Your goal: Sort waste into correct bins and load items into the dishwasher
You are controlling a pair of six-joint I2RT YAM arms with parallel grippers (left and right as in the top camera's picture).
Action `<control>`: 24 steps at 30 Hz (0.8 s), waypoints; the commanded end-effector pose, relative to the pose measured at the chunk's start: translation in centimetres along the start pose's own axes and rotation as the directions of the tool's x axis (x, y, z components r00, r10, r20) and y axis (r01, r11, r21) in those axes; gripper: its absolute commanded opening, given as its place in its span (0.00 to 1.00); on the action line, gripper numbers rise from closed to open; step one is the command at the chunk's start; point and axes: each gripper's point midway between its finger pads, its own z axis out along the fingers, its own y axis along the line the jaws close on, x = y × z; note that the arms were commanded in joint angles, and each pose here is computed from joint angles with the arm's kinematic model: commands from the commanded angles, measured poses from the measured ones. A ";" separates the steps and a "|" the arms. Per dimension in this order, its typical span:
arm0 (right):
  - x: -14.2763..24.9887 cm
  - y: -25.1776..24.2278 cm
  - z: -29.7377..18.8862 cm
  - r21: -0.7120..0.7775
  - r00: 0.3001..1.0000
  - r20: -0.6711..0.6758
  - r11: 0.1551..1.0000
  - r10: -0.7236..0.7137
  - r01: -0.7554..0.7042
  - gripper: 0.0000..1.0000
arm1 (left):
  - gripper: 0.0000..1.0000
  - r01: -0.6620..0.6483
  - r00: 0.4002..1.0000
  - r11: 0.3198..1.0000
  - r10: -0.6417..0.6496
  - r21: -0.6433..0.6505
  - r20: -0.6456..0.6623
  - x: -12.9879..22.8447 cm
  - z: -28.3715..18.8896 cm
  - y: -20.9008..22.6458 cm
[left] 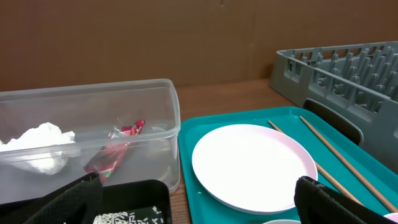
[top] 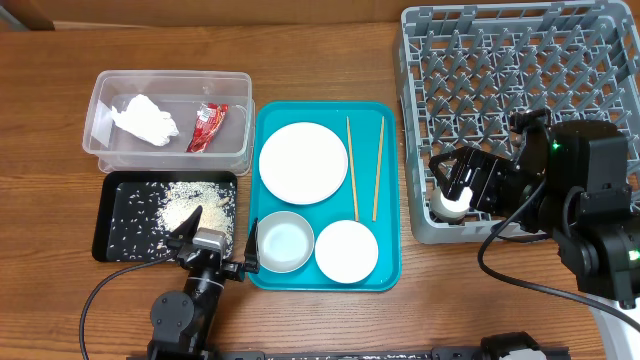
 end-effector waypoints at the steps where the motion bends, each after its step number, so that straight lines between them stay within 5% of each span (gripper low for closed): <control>1: -0.8 1.6 -0.5 -0.077 1.000 0.030 0.997 -0.009 0.012 1.00 | 1.00 -0.015 1.000 1.000 0.015 0.007 0.004 0.0 0.0 -0.1; 6: -0.1 3.2 -0.1 -0.161 1.000 -0.018 0.987 -0.013 0.010 1.00 | 1.00 -0.015 1.000 1.000 0.015 0.007 0.004 0.0 0.0 -0.1; 11: 5.1 4.8 3.8 -0.190 0.969 -0.200 0.976 -0.145 0.106 0.95 | 1.00 -0.015 1.000 1.000 0.015 0.007 0.004 0.0 0.0 -0.1; 19: 10.8 -0.3 12.5 0.230 0.892 -0.360 0.901 -0.274 0.369 0.73 | 1.00 -0.015 1.000 1.000 0.015 0.007 0.004 0.0 0.0 -0.1; 24: 12.6 -3.0 17.0 0.313 0.845 -0.471 0.847 -0.254 0.429 0.63 | 1.00 -0.015 1.000 1.000 0.015 0.007 0.004 0.0 0.0 -0.1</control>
